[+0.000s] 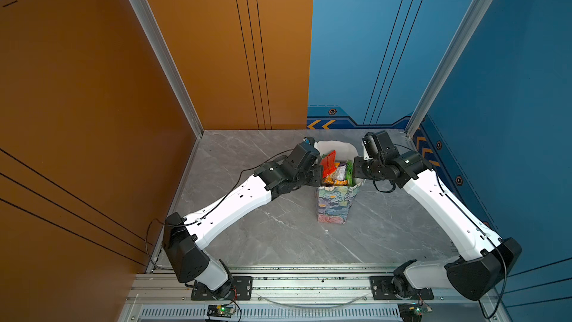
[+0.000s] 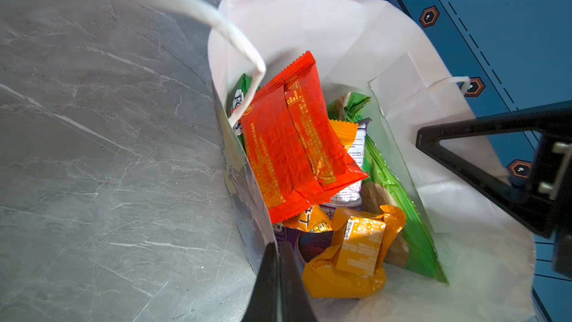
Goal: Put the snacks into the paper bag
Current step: 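Hold the bag rim with both grippers and shift the bag farther from the robot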
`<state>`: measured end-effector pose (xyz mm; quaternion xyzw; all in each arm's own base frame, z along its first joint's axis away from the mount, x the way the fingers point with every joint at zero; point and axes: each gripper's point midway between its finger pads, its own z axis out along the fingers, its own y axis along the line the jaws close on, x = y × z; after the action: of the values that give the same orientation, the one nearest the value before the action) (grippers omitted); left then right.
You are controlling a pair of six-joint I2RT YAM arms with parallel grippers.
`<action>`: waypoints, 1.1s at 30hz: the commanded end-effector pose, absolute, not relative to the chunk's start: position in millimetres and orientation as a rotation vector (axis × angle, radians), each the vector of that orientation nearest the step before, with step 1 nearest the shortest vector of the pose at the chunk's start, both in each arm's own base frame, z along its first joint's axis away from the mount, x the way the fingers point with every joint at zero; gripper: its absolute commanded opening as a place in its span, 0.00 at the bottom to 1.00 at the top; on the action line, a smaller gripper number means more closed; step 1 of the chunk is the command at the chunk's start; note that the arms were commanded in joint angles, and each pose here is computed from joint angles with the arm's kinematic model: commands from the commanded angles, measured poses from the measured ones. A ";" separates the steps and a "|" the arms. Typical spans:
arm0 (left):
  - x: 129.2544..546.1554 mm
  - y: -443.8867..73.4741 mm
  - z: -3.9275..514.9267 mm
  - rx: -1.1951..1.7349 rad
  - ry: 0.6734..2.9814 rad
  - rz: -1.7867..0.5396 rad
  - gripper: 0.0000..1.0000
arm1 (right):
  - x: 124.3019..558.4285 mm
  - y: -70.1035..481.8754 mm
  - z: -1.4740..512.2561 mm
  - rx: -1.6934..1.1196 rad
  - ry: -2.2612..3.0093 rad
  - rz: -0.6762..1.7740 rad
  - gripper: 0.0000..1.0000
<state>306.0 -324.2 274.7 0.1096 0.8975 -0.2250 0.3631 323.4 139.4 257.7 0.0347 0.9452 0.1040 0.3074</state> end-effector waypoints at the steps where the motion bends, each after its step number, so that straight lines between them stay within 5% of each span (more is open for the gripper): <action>1: 315.9 -323.6 316.2 0.223 2.174 -0.555 0.00 | 326.3 146.3 259.1 0.092 2.459 0.358 0.00; 13: 311.0 -315.2 316.3 0.179 2.209 -0.631 0.40 | 323.1 140.6 272.2 0.103 2.415 0.363 0.29; 22: 297.6 -299.8 338.8 0.156 2.186 -0.680 0.80 | 319.1 134.0 282.8 0.102 2.383 0.352 0.47; 24: 293.8 -289.7 340.2 0.145 2.189 -0.660 0.97 | 318.1 131.9 286.8 0.102 2.372 0.350 0.54; 33: 281.8 -248.5 365.6 0.157 2.086 -0.619 0.98 | 313.8 130.3 302.6 0.076 2.337 0.386 0.76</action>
<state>282.5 -265.7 366.9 0.0561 0.8483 -0.2784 0.4469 316.4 132.7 285.2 0.0340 0.9227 0.1404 0.3575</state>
